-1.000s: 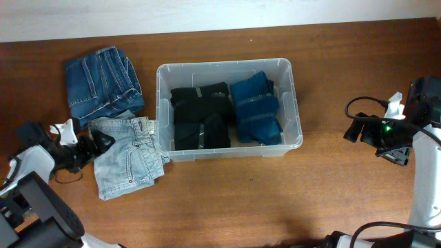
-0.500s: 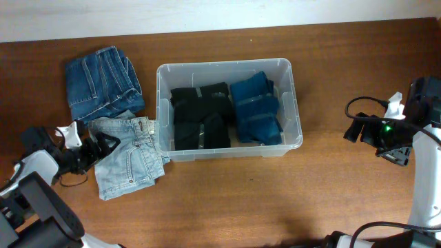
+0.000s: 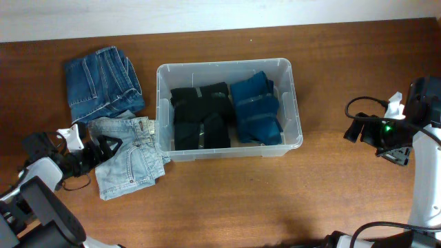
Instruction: Pack container
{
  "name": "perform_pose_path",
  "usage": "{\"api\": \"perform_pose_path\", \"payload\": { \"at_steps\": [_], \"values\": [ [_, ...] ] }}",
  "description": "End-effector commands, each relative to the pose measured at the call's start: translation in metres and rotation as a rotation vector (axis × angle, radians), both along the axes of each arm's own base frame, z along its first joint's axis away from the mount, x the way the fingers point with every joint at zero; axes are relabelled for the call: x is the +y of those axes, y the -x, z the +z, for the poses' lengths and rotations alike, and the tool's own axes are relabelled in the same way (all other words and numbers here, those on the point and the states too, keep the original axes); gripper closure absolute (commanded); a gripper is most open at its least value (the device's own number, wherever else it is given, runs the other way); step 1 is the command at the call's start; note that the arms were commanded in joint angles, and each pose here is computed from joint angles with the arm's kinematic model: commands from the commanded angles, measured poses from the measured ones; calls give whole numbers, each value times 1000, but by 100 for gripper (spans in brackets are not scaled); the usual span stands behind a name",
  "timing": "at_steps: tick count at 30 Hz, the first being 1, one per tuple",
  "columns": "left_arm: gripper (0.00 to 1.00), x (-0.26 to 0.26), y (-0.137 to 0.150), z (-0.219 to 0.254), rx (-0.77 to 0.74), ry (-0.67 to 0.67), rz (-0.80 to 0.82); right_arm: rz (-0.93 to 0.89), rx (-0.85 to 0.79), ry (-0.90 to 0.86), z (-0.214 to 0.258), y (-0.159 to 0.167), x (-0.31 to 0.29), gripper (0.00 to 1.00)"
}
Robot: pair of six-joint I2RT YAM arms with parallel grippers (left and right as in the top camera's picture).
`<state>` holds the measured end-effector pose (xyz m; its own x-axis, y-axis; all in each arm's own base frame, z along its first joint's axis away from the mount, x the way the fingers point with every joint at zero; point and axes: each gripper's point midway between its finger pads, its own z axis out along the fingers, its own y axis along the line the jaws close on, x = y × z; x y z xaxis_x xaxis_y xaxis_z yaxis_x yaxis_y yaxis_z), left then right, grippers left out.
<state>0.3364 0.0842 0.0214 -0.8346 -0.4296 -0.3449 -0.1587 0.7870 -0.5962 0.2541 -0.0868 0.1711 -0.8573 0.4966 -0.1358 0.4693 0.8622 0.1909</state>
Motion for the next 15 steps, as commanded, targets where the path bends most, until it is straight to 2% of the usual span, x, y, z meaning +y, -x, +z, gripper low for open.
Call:
{"api": "perform_pose_path", "payload": {
  "at_steps": [1,4,7,9,12,15],
  "values": [
    [1,-17,25,-31,121,48,-6,-12,2,1,0,1,-2,2],
    [1,-17,25,-31,122,49,-6,-12,2,1,0,1,-2,1],
    [11,-19,26,-31,125,55,-7,-12,2,1,0,1,-2,1],
    [26,-21,25,-28,115,76,-9,-12,2,1,0,1,-2,2],
    [36,-22,25,-28,115,79,-7,-12,2,1,0,1,-2,2],
    [54,-22,25,-28,115,80,-6,-12,2,1,0,1,-2,2]
  ]
}}
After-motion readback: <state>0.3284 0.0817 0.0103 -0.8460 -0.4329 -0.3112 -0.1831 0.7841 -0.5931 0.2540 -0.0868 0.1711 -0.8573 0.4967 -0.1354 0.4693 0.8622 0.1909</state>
